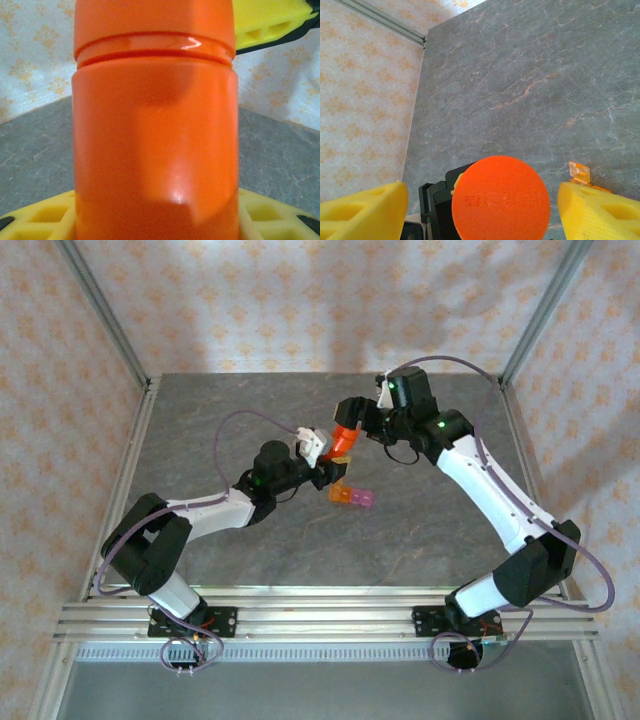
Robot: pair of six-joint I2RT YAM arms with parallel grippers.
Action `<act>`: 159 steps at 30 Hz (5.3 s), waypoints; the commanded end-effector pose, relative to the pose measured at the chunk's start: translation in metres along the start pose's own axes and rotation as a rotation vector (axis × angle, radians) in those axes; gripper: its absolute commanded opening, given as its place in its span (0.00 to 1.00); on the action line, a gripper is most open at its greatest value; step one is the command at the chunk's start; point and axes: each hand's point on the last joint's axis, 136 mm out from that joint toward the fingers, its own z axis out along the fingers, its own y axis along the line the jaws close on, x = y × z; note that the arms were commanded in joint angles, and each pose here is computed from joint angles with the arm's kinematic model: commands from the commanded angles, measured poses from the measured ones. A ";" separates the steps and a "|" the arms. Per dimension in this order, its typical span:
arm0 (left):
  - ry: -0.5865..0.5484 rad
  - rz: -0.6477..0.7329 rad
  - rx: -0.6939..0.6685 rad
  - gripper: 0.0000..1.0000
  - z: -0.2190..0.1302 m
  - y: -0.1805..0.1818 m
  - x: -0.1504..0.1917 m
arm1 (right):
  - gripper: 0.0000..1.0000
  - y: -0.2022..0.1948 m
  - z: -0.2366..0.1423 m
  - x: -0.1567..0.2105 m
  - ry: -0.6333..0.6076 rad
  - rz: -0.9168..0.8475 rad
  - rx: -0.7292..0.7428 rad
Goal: Sort the pills into containers
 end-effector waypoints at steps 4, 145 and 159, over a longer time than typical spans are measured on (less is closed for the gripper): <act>-0.084 0.018 -0.003 0.00 -0.001 0.000 -0.035 | 0.77 -0.009 0.015 0.007 0.023 -0.002 0.014; 0.053 0.290 -0.221 0.00 -0.008 0.015 -0.013 | 0.71 -0.021 0.026 0.024 0.070 0.119 0.009; -0.040 0.147 -0.064 0.00 -0.016 -0.002 -0.031 | 0.43 -0.001 0.020 0.019 0.060 -0.153 -0.148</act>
